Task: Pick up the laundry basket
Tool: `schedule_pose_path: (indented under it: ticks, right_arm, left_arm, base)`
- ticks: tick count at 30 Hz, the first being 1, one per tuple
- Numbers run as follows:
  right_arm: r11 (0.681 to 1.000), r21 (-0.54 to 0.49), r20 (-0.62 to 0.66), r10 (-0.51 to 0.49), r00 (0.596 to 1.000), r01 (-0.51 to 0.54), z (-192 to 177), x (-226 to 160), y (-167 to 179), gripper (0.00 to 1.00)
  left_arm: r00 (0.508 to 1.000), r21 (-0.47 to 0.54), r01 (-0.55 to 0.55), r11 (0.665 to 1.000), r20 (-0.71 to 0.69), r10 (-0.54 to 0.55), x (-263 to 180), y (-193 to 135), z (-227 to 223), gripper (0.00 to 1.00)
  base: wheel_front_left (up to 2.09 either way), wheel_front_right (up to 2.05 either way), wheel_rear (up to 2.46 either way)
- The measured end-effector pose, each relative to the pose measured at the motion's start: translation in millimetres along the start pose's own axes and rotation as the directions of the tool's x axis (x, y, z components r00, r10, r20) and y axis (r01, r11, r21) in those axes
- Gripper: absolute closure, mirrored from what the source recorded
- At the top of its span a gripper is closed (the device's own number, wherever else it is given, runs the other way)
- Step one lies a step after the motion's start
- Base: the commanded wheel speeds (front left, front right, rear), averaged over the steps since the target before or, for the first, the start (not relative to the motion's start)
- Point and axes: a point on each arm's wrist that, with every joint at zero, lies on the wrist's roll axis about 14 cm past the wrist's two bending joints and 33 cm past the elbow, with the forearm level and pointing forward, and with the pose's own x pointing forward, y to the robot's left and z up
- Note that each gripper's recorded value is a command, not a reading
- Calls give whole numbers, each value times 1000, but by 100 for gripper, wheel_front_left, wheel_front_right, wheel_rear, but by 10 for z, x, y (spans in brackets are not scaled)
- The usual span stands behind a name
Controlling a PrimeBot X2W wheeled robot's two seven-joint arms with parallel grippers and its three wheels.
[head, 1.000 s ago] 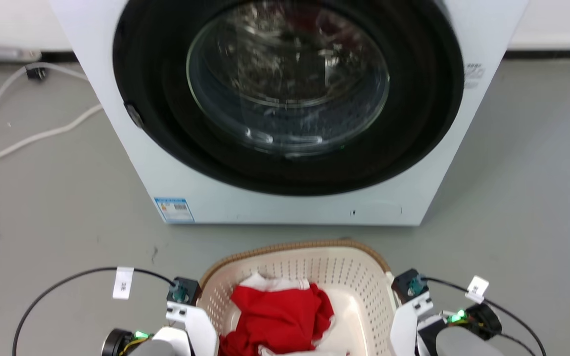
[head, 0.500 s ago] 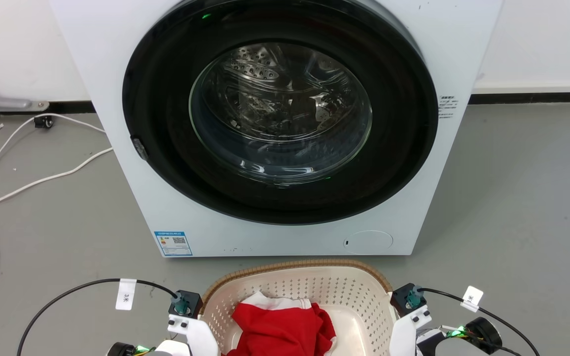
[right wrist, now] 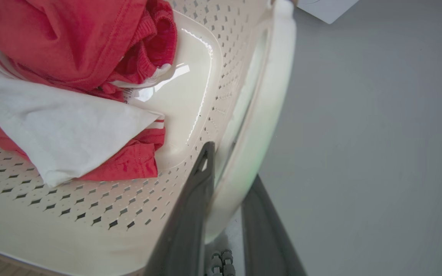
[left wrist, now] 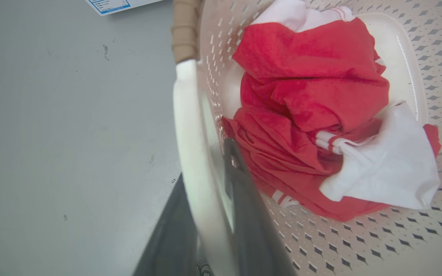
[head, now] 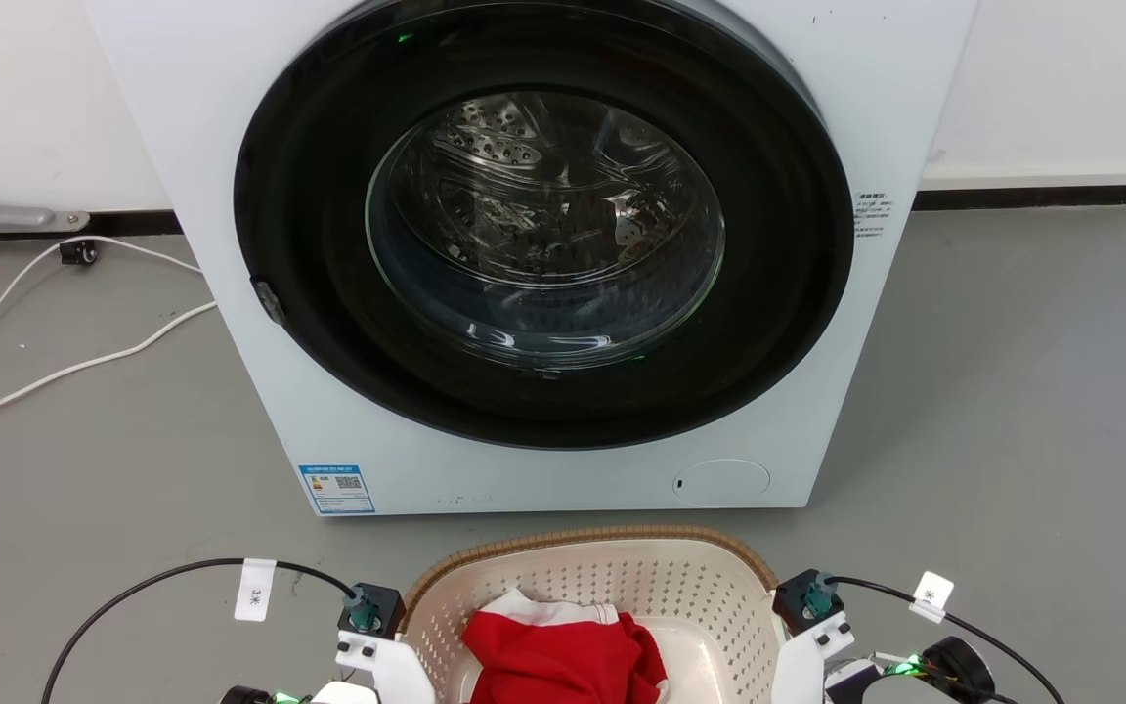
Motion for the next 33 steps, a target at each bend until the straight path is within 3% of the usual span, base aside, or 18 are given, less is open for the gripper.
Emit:
schedule_pose_path:
  ticks: [33]
  right_arm:
    - [1000, 12, -14, 0, 1000, 0, -46, -3, -1, 100]
  left_arm:
    - [1000, -11, 2, 1000, -12, -2, 1, 3, -47, 100]
  base:
    - [0, 0, 0]
